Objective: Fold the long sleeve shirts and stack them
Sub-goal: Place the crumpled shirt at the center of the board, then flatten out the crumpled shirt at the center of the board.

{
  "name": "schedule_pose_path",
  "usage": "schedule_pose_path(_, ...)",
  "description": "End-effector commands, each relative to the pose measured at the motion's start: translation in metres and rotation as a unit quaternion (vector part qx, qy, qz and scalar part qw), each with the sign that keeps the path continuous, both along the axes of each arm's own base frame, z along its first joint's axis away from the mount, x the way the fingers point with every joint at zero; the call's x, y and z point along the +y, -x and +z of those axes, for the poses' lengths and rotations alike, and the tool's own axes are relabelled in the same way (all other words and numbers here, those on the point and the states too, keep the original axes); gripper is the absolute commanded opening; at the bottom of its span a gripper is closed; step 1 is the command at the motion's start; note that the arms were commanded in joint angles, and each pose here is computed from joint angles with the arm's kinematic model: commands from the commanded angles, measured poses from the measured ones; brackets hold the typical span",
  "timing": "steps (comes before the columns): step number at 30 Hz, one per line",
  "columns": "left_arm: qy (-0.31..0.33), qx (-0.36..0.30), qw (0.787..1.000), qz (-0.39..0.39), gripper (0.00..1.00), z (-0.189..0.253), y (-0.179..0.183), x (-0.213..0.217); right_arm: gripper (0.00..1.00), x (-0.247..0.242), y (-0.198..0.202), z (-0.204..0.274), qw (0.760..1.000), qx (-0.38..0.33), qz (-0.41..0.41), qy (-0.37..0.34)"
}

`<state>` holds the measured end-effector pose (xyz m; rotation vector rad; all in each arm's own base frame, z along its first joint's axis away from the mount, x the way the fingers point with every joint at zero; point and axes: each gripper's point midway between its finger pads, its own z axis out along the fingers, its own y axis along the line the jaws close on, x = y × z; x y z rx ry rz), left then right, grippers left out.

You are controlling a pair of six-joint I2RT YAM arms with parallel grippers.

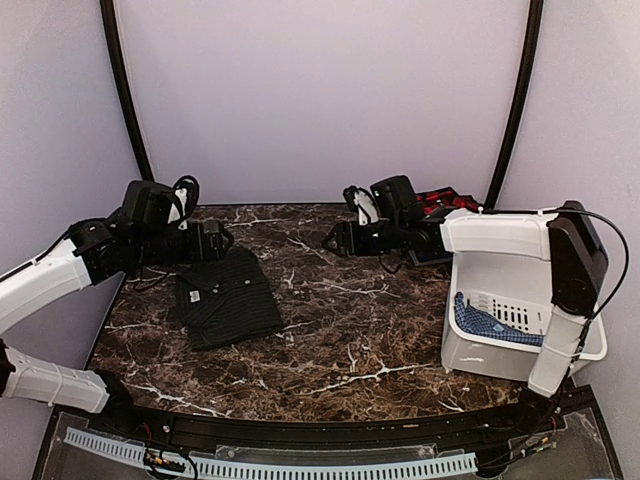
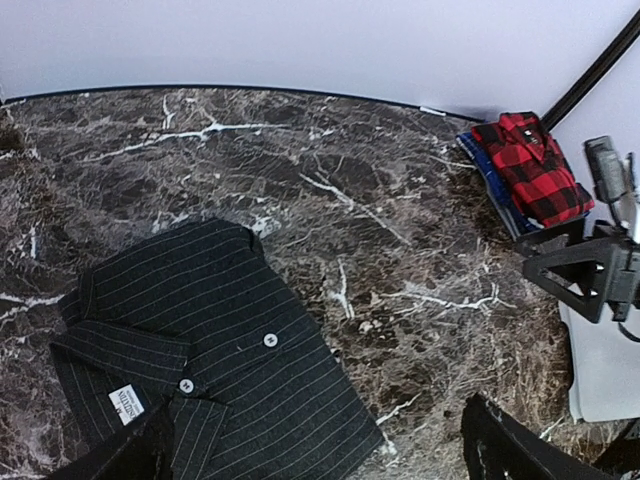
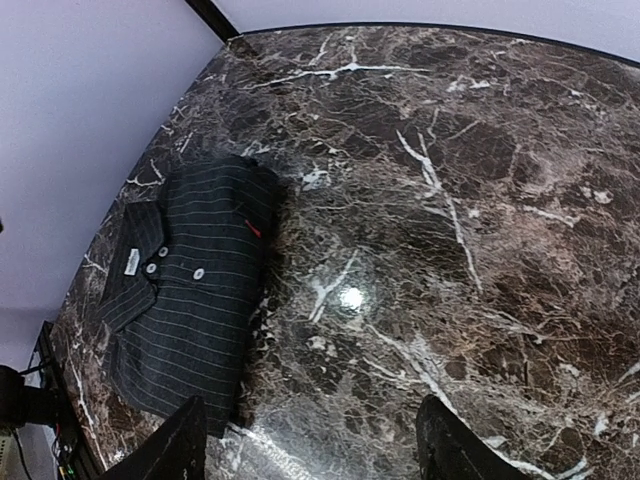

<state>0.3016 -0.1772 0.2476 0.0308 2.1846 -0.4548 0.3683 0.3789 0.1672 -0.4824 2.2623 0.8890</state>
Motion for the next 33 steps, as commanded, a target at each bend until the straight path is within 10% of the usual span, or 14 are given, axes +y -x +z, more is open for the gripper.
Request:
schedule_pose_path(1, -0.021, 0.033, 0.999, 0.036, 0.98, -0.022, -0.01, 0.016, 0.69, 0.038, 0.023, 0.051, 0.998, -0.058, 0.03, -0.026)
schedule_pose_path(22, 0.138, 0.21, 0.932, 0.263, 0.77, -0.166, 0.021, 0.106, 0.71, 0.159, 0.088, 0.003, 0.976, -0.111, 0.175, 0.067)
schedule_pose_path(33, 0.203, 0.234, 0.927, 0.213, 0.27, -0.167, 0.014, 0.075, 0.71, 0.152, 0.085, 0.003, 0.974, -0.129, 0.169, 0.074)
